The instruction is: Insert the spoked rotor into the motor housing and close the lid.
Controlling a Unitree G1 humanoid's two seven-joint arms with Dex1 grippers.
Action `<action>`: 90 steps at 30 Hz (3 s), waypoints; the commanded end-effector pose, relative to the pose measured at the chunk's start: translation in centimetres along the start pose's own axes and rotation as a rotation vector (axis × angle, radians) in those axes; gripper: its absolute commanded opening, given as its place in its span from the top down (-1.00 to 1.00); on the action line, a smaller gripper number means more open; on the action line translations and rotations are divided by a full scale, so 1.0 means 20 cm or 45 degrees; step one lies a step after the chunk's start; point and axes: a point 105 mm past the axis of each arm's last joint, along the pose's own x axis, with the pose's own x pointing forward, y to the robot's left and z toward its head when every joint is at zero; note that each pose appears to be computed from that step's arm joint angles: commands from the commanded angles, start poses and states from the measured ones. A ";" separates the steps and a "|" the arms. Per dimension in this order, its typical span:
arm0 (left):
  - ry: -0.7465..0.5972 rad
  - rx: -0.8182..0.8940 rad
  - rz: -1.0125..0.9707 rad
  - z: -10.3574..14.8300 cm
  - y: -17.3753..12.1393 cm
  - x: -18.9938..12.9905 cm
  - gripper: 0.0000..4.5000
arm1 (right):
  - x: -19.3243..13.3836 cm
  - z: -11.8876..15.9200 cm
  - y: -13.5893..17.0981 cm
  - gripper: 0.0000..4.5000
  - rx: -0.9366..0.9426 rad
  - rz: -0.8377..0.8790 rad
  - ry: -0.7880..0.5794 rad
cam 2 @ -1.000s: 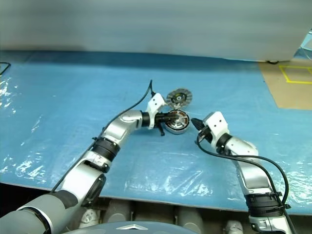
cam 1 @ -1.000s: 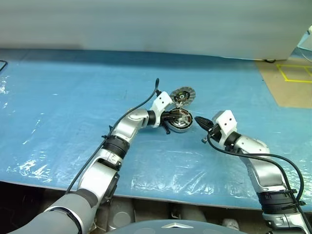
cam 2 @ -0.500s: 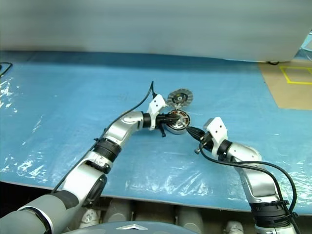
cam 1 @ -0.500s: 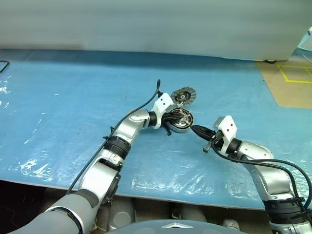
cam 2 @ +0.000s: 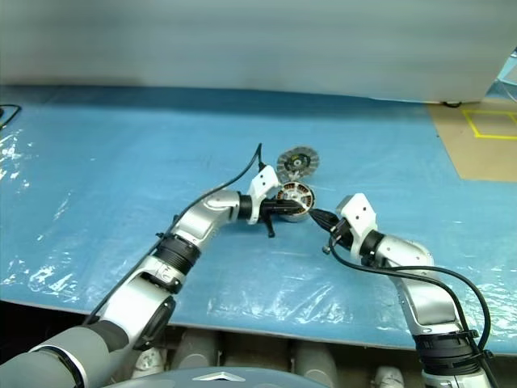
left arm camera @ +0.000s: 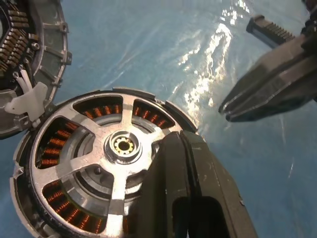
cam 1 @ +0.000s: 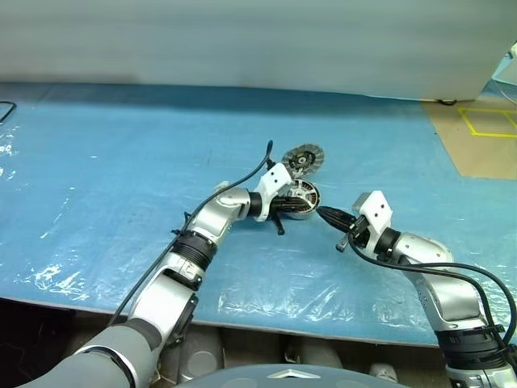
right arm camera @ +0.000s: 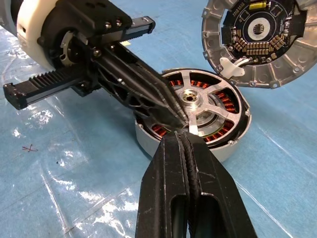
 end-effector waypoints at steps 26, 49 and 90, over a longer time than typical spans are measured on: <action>-0.372 0.086 0.445 0.47 0.48 -0.23 0.98 | 0.02 0.07 -0.02 1.00 -0.013 -0.041 -0.078; -0.204 0.114 -0.200 0.35 0.14 0.00 0.98 | -0.01 0.07 0.02 1.00 -0.006 -0.084 -0.072; -0.328 0.153 -0.035 0.10 0.10 -0.50 1.00 | 0.24 0.22 -0.15 -0.77 0.245 -0.178 -0.199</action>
